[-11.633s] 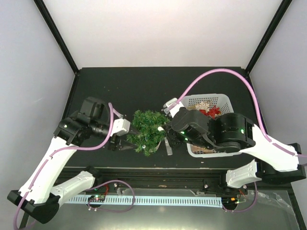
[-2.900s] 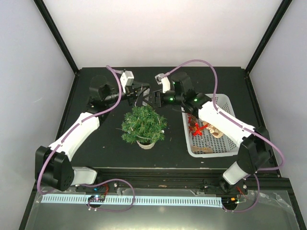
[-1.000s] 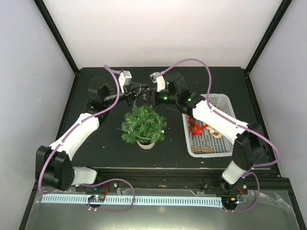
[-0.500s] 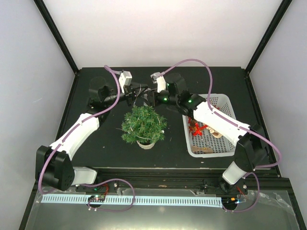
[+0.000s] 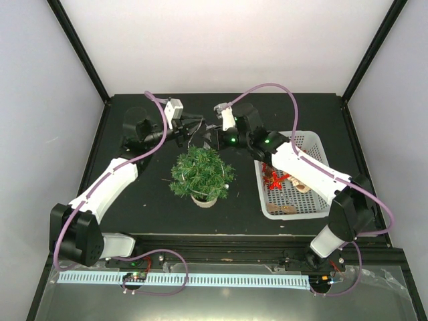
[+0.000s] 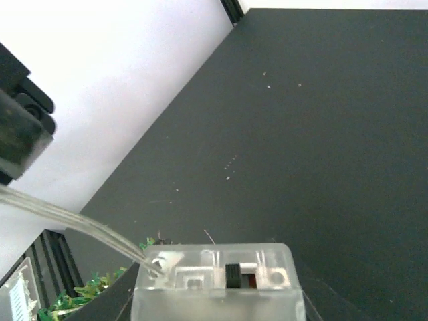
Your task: Decorate the small christmas tree
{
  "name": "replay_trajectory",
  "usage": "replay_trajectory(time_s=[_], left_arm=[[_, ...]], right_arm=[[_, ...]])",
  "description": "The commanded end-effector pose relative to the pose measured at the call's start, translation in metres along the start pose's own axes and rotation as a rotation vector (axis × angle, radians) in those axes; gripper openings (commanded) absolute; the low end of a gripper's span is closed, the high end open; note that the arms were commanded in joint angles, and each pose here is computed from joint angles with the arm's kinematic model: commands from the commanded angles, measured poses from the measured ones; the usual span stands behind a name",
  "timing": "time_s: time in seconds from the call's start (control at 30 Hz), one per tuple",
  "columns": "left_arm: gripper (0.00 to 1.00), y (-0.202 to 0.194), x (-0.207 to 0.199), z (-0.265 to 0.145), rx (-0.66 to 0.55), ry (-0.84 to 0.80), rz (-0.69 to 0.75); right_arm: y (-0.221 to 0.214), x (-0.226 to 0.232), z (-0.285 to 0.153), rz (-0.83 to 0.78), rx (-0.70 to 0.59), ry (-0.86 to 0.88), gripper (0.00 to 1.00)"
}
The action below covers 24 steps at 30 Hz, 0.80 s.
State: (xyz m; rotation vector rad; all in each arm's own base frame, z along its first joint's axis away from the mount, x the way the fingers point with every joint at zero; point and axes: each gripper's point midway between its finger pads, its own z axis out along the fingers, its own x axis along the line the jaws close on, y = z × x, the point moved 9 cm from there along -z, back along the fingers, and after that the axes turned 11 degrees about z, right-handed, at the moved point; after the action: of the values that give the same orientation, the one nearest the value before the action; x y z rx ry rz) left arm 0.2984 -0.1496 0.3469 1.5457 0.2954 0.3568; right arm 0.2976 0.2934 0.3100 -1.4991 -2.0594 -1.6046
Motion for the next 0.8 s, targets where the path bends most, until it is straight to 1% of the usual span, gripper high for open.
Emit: replay_trajectory(time_s=[0.0, 0.1, 0.47, 0.67, 0.77], left_arm=[[0.20, 0.009, 0.002, -0.004, -0.015, 0.028, 0.048], [0.24, 0.009, 0.003, -0.004, -0.012, 0.036, 0.059], [0.27, 0.008, 0.011, -0.006, 0.011, 0.102, 0.085], [0.32, 0.008, 0.017, -0.007, 0.054, 0.153, 0.131], [0.33, 0.007, 0.023, -0.005, 0.097, 0.158, 0.123]], right_arm=[[0.012, 0.007, -0.012, -0.042, -0.028, -0.041, 0.38], [0.015, 0.009, -0.015, -0.051, -0.032, -0.052, 0.38], [0.021, 0.015, -0.028, -0.077, -0.022, -0.097, 0.36], [0.023, 0.016, -0.038, -0.082, -0.008, -0.146, 0.34], [0.026, 0.020, -0.047, -0.090, -0.016, -0.155, 0.34]])
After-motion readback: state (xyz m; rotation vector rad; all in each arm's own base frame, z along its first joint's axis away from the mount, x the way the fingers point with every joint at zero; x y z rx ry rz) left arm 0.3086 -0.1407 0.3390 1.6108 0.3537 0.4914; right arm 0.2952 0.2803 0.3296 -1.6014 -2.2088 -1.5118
